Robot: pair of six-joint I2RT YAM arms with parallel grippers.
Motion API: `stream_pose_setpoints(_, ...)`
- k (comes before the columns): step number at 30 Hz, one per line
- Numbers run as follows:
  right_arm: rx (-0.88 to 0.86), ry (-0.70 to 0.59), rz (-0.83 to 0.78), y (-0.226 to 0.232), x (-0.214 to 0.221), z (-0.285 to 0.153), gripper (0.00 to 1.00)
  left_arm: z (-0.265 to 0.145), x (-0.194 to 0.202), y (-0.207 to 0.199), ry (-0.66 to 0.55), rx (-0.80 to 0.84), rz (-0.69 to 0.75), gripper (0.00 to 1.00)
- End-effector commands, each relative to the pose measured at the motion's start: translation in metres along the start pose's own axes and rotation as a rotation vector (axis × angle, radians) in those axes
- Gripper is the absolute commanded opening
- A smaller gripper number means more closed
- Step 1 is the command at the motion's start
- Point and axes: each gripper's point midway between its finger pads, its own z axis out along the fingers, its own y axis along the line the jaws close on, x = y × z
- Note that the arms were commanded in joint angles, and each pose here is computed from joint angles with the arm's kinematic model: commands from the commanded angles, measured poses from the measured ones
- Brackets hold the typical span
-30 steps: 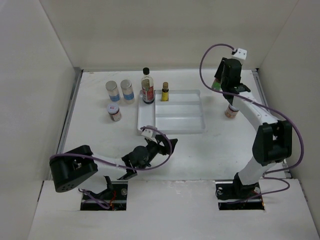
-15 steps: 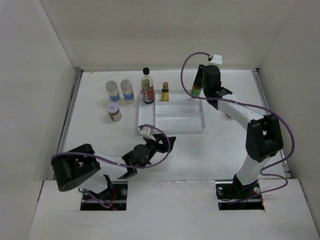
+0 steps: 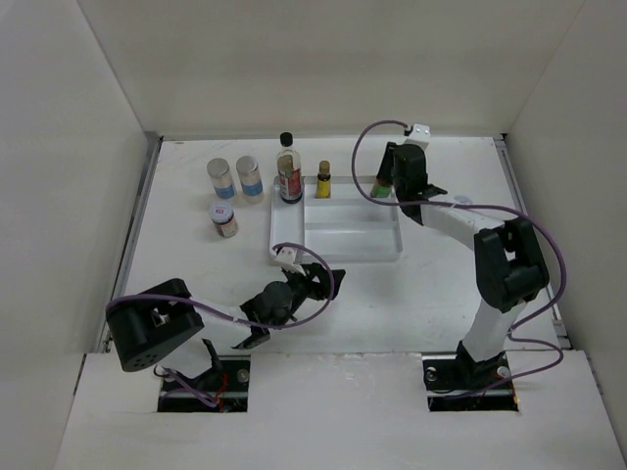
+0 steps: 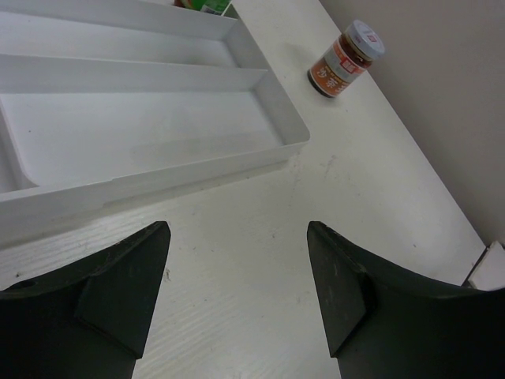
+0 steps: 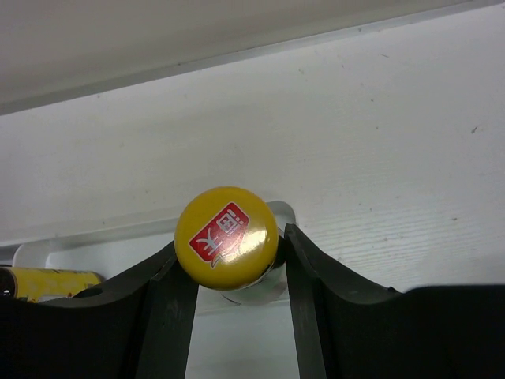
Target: Organize the condiment bottles
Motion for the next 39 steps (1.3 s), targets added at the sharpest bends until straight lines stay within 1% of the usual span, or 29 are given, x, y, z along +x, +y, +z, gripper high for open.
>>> stream_pose_setpoints(1, -0.061, -0.135, 0.073, 0.022, -0.034, -0.005, 0.55, 0.004, -0.017, -0.016, -0.051, 0.053, -0.051, 0.69)
stream_pose_setpoints(4, -0.07, -0.156, 0.086, 0.022, -0.047, -0.015, 0.76, 0.004, -0.016, -0.015, -0.046, 0.053, -0.06, 0.69)
stream_pose_setpoints(6, -0.078, -0.177, 0.092, 0.021, -0.06, -0.028, 0.85, 0.003, -0.017, -0.017, -0.045, 0.066, -0.064, 0.68)
stream_pose_setpoints(8, -0.077, -0.195, 0.103, 0.016, -0.071, -0.044, 0.9, 0.002, -0.019, -0.015, -0.051, 0.061, -0.065, 0.68)
stream_pose_setpoints(12, -0.022, -0.228, 0.137, -0.007, -0.081, -0.075, 0.95, 0.0, -0.022, -0.011, -0.057, 0.054, -0.078, 0.68)
stream_pose_setpoints(14, 0.077, -0.242, 0.167, -0.039, -0.078, -0.089, 0.97, -0.003, -0.024, -0.011, -0.063, 0.057, -0.081, 0.68)
stream_pose_setpoints(16, 0.211, -0.24, 0.203, -0.081, -0.07, -0.099, 1.0, -0.002, -0.029, -0.007, -0.074, 0.047, -0.085, 0.69)
stream_pose_setpoints(18, 0.309, -0.206, 0.212, -0.116, -0.055, -0.101, 1.0, -0.001, -0.027, -0.004, -0.068, 0.041, -0.095, 0.69)
stream_pose_setpoints(20, 0.379, -0.132, 0.189, -0.14, -0.033, -0.097, 1.0, -0.002, -0.023, -0.006, -0.053, 0.055, -0.1, 0.69)
stream_pose_setpoints(23, 0.475, -0.009, 0.14, -0.165, 0.002, -0.09, 1.0, -0.003, -0.026, -0.006, -0.059, 0.059, -0.104, 0.69)
stream_pose_setpoints(26, 0.521, 0.042, 0.137, -0.182, 0.024, -0.082, 1.0, -0.003, -0.026, -0.003, -0.058, 0.053, -0.112, 0.69)
stream_pose_setpoints(30, 0.554, 0.061, 0.145, -0.196, 0.041, -0.073, 1.0, -0.004, -0.028, -0.001, -0.061, 0.05, -0.116, 0.69)
stream_pose_setpoints(35, 0.556, 0.077, 0.153, -0.203, 0.051, -0.06, 1.0, -0.003, -0.025, 0.0, -0.048, 0.048, -0.121, 0.69)
stream_pose_setpoints(39, 0.556, 0.036, 0.17, -0.207, 0.045, -0.053, 0.93, -0.001, -0.024, 0.003, -0.047, 0.038, -0.121, 0.69)
